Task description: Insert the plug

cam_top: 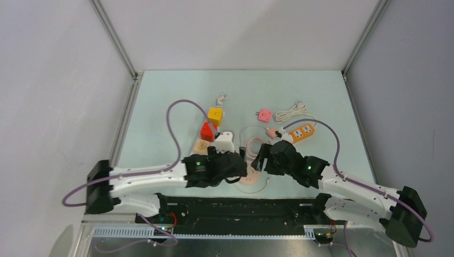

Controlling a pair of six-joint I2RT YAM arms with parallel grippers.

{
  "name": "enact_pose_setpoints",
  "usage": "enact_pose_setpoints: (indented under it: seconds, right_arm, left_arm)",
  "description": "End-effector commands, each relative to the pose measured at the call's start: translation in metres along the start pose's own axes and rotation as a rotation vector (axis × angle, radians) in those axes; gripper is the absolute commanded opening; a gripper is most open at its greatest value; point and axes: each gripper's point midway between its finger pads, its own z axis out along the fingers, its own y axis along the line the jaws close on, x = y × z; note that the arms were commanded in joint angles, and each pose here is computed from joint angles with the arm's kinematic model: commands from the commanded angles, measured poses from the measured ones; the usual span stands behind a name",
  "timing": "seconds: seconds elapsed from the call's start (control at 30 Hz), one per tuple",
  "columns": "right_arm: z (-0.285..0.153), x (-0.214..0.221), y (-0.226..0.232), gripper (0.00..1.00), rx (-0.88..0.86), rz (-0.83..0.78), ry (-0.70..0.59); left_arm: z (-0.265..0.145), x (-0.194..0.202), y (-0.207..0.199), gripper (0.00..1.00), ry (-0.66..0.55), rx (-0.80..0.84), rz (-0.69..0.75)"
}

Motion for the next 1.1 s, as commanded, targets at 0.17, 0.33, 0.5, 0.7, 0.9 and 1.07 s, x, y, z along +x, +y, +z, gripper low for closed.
enact_pose_setpoints:
  seconds: [0.17,0.33,0.5,0.7,0.9,1.07]
  right_arm:
    - [-0.008,-0.028,0.042,0.81,0.121,-0.240,-0.069]
    - [0.010,-0.011,0.060,0.74,0.189,-0.313,0.014]
    - [0.025,0.002,0.054,0.63,0.305,-0.346,0.079]
    - [0.038,0.018,0.053,0.62,0.314,-0.363,0.133]
    - [0.047,0.024,0.047,0.48,0.342,-0.359,0.155]
    - [0.051,0.030,0.047,0.34,0.339,-0.359,0.175]
  left_arm:
    - [-0.033,-0.048,0.069,0.85,-0.201,-0.027,-0.031]
    - [-0.043,-0.064,0.106,0.84,-0.278,-0.062,-0.041]
    - [-0.048,-0.070,0.128,0.85,-0.309,-0.073,-0.088]
    - [-0.039,-0.062,0.146,0.87,-0.299,-0.121,-0.095]
    - [-0.032,-0.057,0.152,0.87,-0.279,-0.157,-0.081]
    - [-0.027,-0.053,0.156,0.88,-0.268,-0.179,-0.077]
